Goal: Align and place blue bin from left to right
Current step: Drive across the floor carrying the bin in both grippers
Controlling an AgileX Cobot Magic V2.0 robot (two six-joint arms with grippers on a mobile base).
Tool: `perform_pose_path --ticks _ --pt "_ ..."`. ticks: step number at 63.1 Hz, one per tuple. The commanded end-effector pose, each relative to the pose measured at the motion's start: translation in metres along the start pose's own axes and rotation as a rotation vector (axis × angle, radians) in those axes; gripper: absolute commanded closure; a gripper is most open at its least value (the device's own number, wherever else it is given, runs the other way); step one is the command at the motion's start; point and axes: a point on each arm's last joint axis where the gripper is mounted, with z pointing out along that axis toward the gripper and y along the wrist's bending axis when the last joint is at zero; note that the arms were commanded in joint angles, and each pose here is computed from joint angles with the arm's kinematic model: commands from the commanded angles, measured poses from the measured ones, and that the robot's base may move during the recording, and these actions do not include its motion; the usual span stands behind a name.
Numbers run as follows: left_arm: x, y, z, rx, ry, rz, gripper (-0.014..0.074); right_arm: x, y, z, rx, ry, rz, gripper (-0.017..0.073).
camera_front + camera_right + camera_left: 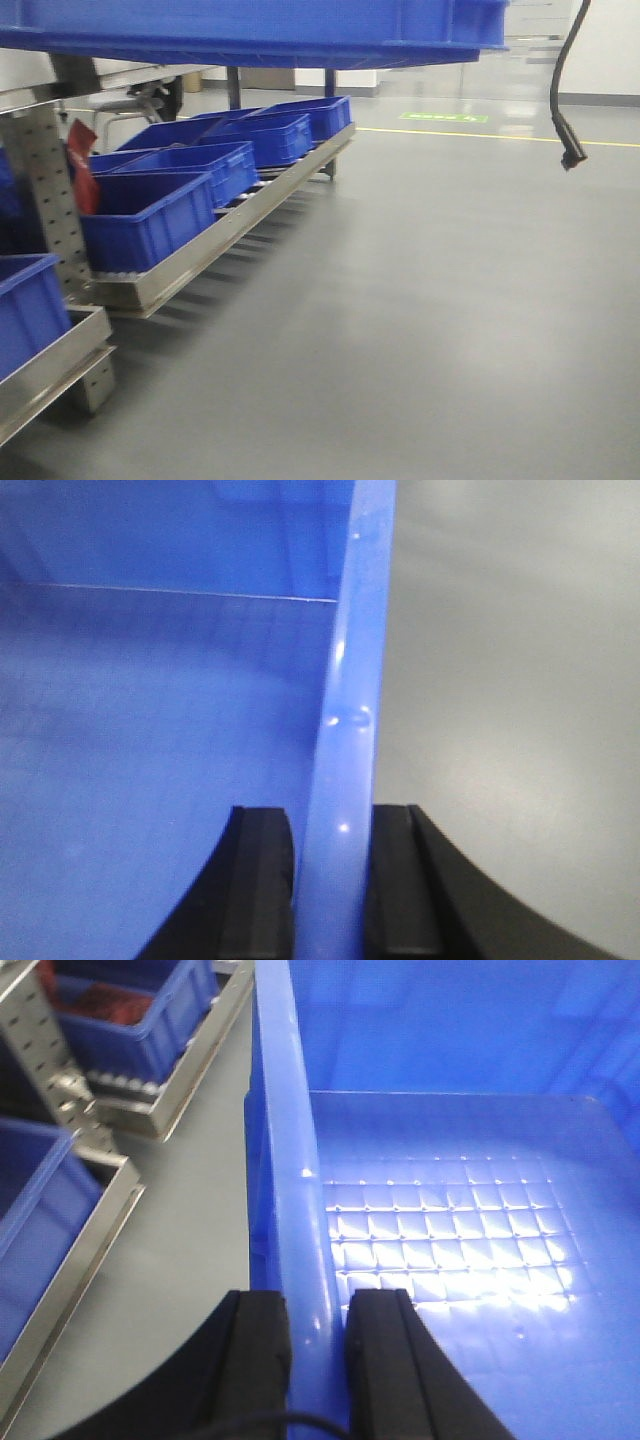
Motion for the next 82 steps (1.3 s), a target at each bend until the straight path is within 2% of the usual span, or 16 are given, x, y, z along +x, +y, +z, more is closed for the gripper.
perform_pose_path --ticks 1,82 --pt "-0.0123 0.0009 -0.0189 0.017 -0.121 0.003 0.0603 -0.0138 0.0003 -0.0201 -0.012 -0.133 -0.033 0.0629" --pt "-0.0123 0.0009 -0.0189 0.017 -0.121 0.003 0.0603 -0.0138 0.0003 -0.0201 -0.012 -0.133 -0.033 0.0629"
